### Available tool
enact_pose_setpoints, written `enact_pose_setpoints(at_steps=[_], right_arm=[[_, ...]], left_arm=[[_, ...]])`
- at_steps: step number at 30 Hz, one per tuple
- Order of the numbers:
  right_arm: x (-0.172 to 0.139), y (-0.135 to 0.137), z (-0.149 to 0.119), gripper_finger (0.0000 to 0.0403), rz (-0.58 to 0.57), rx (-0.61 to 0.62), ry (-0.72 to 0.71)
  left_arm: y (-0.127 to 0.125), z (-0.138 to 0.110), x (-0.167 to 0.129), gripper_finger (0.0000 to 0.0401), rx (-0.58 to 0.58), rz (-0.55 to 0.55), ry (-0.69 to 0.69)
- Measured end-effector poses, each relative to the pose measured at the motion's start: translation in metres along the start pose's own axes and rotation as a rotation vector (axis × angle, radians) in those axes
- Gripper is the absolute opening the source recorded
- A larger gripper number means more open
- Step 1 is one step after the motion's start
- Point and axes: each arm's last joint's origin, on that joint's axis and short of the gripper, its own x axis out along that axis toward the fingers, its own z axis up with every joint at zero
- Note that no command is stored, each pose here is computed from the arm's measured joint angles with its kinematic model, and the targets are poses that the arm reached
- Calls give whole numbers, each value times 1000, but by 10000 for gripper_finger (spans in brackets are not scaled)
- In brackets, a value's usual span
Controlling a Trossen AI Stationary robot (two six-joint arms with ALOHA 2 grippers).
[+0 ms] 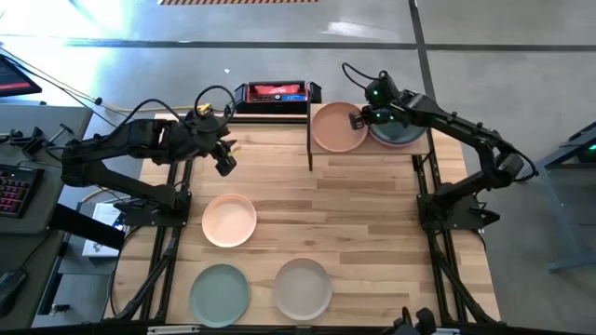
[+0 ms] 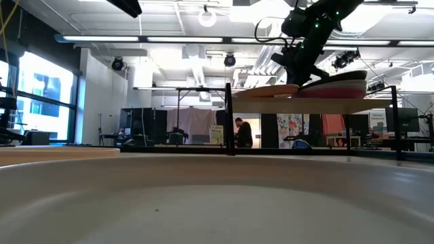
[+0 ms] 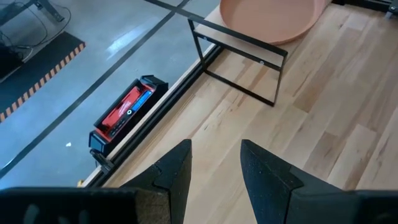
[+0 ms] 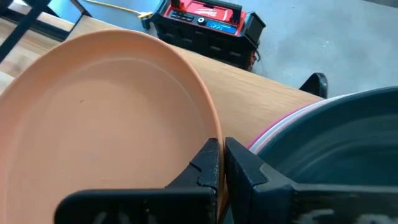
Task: Place and stack plates onto a shelf
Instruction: Put the brown plate onto the shelf
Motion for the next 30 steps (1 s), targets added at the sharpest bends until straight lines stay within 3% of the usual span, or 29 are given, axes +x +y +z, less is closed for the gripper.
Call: enact_pose_setpoints(at_steps=[11,30], right_arm=[[-10,-3,13,0,-10,20,-37],[5,12,5,0,16,-1,26]], left_arm=[[4,1,2,127,-17,21,5],[4,1,3,127,28,22,7]])
